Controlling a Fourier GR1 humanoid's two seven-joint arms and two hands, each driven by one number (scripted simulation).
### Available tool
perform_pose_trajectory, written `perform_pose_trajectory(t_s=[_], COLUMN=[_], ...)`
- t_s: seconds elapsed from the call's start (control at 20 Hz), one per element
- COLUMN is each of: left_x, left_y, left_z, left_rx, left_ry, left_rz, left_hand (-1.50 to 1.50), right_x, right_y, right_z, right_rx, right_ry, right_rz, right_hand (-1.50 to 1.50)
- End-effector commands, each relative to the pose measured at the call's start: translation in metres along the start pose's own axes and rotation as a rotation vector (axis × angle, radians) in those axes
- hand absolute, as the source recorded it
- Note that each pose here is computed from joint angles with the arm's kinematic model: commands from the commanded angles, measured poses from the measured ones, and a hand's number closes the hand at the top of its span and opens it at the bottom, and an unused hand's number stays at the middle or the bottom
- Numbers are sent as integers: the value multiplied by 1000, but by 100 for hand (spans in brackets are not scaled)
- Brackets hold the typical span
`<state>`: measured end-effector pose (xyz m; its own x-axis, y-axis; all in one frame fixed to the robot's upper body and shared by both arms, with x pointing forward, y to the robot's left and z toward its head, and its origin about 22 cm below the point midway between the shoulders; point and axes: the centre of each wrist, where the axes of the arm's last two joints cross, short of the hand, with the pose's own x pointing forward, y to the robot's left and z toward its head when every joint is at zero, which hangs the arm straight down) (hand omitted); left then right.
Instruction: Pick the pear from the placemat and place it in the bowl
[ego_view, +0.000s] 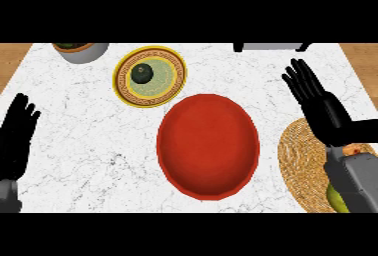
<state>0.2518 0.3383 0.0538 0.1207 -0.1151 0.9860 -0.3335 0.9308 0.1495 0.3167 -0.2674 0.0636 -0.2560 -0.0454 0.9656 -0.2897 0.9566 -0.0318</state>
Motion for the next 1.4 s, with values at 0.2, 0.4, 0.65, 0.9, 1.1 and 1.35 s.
perform_pose_trajectory(t_s=[0.2,0.4,0.65,0.9,1.1,1.35], left_x=[47,35,37,31,38,31], left_y=[-9,3,-11,0,5,-4], left_z=[-17,-13,-17,-21,-21,-22], left_rx=[-72,-62,-107,-99,-112,-121], left_ry=[-302,-270,-306,-296,-311,-307], left_rz=[5,15,41,41,49,52], left_hand=[0,0,0,0,0,0], right_x=[13,20,22,65,113,140], right_y=[63,4,31,16,9,-14], right_z=[28,51,127,165,173,176], right_rx=[358,-41,2,52,7,140], right_ry=[-77,-137,-253,-172,-48,219], right_rz=[-169,356,462,709,855,1051], right_hand=[-150,-150,-150,-150,-150,-150])
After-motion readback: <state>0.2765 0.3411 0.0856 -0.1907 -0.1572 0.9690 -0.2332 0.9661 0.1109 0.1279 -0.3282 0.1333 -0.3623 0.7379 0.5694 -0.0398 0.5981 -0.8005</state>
